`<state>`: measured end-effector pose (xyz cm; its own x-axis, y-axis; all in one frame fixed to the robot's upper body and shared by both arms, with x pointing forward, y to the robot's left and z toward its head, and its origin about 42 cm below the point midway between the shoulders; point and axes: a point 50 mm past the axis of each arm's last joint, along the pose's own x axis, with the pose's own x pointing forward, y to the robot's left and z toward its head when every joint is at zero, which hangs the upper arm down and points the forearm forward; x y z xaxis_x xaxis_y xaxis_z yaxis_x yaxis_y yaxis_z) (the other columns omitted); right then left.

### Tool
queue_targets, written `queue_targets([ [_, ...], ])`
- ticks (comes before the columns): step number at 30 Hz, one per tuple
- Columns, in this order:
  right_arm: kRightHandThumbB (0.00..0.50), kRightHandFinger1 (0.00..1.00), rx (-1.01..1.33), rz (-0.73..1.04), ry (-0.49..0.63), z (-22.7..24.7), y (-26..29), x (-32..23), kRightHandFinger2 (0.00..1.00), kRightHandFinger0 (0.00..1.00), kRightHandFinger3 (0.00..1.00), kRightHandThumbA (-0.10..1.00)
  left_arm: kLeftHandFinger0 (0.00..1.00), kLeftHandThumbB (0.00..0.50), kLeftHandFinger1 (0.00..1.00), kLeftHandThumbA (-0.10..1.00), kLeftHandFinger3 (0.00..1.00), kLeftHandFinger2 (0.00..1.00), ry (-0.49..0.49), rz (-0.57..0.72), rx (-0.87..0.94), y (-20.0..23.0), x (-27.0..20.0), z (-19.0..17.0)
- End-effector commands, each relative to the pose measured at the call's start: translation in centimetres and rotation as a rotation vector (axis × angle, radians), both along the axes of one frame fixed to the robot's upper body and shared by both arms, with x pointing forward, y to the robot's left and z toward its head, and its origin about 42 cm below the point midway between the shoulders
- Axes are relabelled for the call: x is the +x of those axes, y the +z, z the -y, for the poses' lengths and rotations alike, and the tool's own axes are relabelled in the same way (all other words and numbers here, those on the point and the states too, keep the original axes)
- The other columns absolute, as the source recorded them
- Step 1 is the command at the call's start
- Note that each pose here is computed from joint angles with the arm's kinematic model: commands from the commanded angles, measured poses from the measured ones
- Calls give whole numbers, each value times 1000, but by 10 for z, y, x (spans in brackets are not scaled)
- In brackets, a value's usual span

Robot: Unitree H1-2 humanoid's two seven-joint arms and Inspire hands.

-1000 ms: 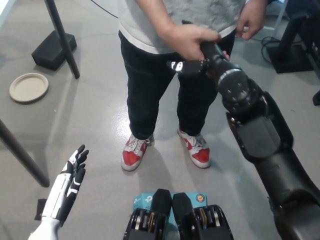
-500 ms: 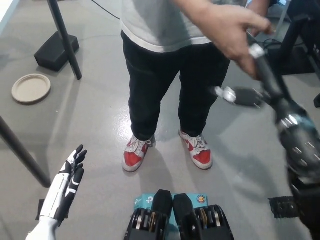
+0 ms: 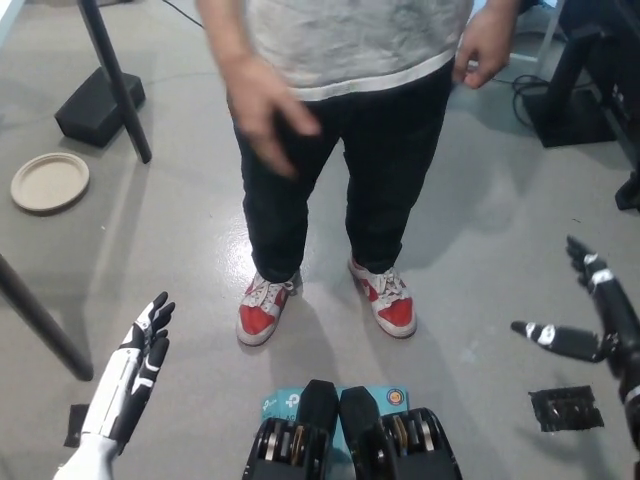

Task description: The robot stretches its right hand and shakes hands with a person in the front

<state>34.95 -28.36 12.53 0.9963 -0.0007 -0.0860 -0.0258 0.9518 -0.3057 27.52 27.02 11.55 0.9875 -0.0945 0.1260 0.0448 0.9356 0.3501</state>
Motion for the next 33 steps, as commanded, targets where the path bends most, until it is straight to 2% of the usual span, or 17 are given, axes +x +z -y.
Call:
queue_targets([
  [1, 257, 1000, 203, 132, 43, -7, -4, 0, 1000, 1000, 1000, 1000, 1000, 126, 1000, 1000, 1000, 1000, 0, 50, -14, 6, 2, -3],
  [3, 268, 1000, 255, 127, 66, -11, -13, -4, 1000, 1000, 1000, 1000, 1000, 130, 1000, 1000, 1000, 1000, 2, 45, -19, 5, 2, -2],
  [5, 246, 1000, 286, 144, 74, -13, -17, -8, 1000, 1000, 1000, 1000, 1000, 142, 1000, 1000, 1000, 1000, 6, 29, -42, 2, 0, -2],
  [9, 238, 1000, 312, 157, 93, -17, -21, -14, 1000, 1000, 1000, 1000, 1000, 130, 1000, 1000, 1000, 1000, 13, 13, -51, -4, -6, -3],
  [10, 255, 1000, 307, 157, 97, -18, -24, -16, 1000, 1000, 1000, 1000, 1000, 124, 1000, 1000, 1000, 1000, 17, 4, -60, -6, -9, -3],
  [12, 229, 1000, 308, 152, 107, -19, -28, -20, 1000, 1000, 1000, 1000, 1000, 127, 1000, 1000, 1000, 1000, 18, -9, -58, -9, -14, -5],
  [20, 207, 1000, 290, 156, 120, -21, -31, -24, 1000, 1000, 1000, 1000, 1000, 128, 1000, 1000, 1000, 1000, 16, -20, -60, -14, -17, -8],
  [22, 178, 1000, 278, 162, 125, -21, -31, -24, 1000, 1000, 1000, 1000, 1000, 128, 1000, 1000, 1000, 1000, 14, -23, -58, -14, -17, -9],
  [24, 173, 1000, 266, 165, 127, -21, -30, -24, 1000, 1000, 1000, 1000, 1000, 144, 1000, 1000, 1000, 1000, 16, -31, -65, -13, -17, -8],
  [31, 177, 1000, 244, 185, 131, -20, -29, -22, 1000, 1000, 1000, 1000, 1000, 142, 1000, 1000, 1000, 1000, 11, -27, -74, -11, -15, -9],
  [33, 163, 1000, 219, 199, 127, -20, -28, -21, 1000, 1000, 1000, 1000, 1000, 148, 1000, 1000, 1000, 1000, 13, -24, -67, -11, -14, -9],
])
